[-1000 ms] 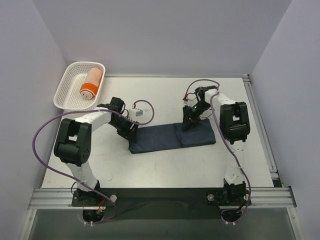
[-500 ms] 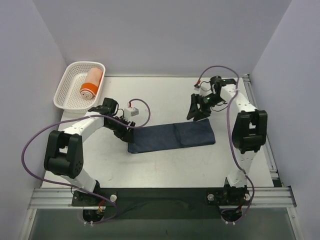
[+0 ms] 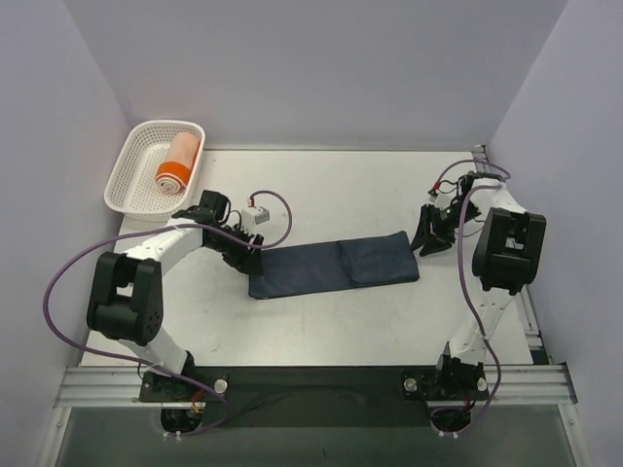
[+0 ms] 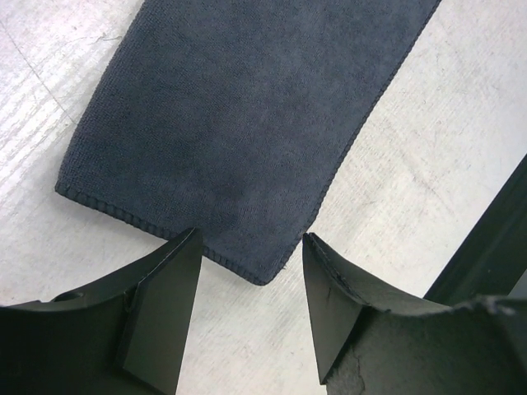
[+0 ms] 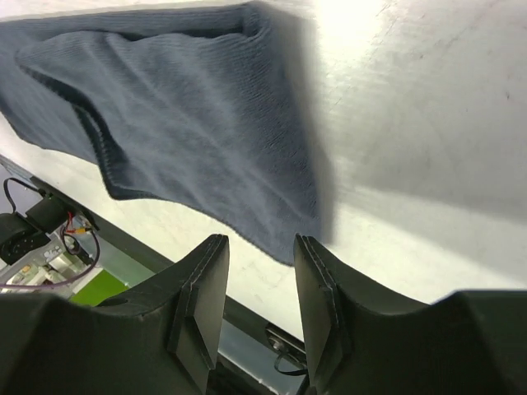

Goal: Roll the towels
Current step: Fold the towel

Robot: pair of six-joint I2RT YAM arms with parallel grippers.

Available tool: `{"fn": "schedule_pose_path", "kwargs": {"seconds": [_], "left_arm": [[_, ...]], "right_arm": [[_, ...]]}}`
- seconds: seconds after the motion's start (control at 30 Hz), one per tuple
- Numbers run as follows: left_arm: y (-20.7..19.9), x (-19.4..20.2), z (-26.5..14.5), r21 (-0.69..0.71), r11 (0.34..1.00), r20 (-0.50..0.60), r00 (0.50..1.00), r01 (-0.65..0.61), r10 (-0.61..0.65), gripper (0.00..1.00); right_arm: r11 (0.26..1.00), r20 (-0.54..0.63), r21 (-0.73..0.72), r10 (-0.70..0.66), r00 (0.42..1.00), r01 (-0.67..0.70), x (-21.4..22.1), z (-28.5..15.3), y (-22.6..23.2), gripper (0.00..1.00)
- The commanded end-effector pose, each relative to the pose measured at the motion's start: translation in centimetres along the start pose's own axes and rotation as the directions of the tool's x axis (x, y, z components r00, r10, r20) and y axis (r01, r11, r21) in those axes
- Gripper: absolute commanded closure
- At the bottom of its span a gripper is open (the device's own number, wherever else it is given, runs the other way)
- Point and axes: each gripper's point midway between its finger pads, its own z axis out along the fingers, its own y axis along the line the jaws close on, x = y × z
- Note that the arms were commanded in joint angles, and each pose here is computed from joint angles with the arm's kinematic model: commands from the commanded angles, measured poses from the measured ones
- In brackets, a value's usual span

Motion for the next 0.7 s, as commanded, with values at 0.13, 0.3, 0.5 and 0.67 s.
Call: {"fn": "schedule_pose_path", "kwargs": {"seconds": [0.13, 0.3, 0.5, 0.67], "left_arm": [[-0.3, -1.7, 0.7, 0.01, 1.0, 0.035, 0.999, -0.028, 0.027, 0.38], [-0.3, -1.6, 0.8, 0.017, 0.999, 0.034, 0.999, -0.027, 0.026, 0.38], [-0.2, -1.5, 1.1, 0.022, 1.0, 0.03, 0.999, -0.015, 0.015, 0.38], [-0.2, -1.7, 1.2, 0.025, 1.0, 0.036, 0.999, -0.012, 0.011, 0.38]], "right_arm": [[0.999, -0.073, 0.034, 0.019, 0.997, -0.017, 0.3, 1.6, -1.3, 0.62], [0.998, -0.097, 0.051, 0.027, 0.995, -0.022, 0.6, 2.8, -2.4, 0.63], [1.0, -0.088, 0.016, 0.01, 0.996, -0.009, 0.8, 2.4, -1.5, 0.77], [1.0, -0.056, 0.0, -0.023, 0.998, 0.023, 0.4, 1.5, -0.3, 0.95]]}}
